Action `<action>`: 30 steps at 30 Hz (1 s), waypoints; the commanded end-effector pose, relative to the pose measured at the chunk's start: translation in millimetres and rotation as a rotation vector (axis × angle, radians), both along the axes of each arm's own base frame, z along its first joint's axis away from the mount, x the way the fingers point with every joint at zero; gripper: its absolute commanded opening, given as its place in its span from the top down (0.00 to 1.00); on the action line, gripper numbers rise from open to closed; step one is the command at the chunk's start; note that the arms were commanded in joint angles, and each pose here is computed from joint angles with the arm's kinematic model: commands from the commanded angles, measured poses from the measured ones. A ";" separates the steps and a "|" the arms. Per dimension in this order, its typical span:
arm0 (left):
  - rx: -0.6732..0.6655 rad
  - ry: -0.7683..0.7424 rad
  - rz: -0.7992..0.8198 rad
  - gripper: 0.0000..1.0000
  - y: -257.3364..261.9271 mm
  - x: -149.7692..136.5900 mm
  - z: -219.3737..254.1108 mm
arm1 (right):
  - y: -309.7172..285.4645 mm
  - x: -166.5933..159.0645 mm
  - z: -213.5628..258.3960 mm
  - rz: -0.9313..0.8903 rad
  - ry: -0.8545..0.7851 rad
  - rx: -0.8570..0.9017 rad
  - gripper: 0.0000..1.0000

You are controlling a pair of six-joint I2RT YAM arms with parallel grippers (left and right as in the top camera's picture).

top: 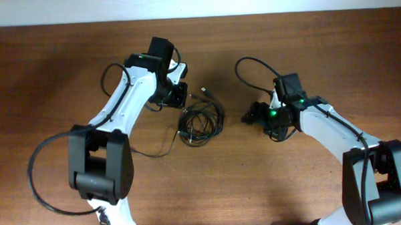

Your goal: Untangle cables

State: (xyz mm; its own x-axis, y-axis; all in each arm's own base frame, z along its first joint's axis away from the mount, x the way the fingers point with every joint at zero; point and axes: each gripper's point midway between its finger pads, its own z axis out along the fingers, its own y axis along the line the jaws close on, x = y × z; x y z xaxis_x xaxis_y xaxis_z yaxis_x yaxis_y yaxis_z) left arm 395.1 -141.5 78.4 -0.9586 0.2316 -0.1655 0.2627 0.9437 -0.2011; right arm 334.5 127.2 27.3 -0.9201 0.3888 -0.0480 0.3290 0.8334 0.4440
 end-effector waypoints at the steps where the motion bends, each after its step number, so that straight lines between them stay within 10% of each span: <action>1: 0.053 -0.011 -0.038 0.74 -21.4 -16.4 13.7 | -32.9 3.9 -11.1 -0.052 -0.015 -0.150 0.11; 7: 0.086 0.053 -0.177 0.66 -70.5 -62.4 -10.8 | -81.1 -2.8 -22.2 -0.144 0.041 -0.188 0.03; 30: 0.122 -0.164 0.018 0.65 -95.8 -47.6 -63.3 | -101.7 -11.2 -33.5 -0.181 0.091 -0.250 0.01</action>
State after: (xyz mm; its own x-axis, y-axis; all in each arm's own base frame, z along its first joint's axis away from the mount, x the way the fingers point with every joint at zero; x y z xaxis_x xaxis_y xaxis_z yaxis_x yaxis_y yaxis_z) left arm 344.8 -246.9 15.0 -0.9256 0.2655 -0.2698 0.2977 0.9508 -0.0858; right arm 334.4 32.3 9.2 -0.8369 0.5363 -0.1094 0.4992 0.8299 0.2489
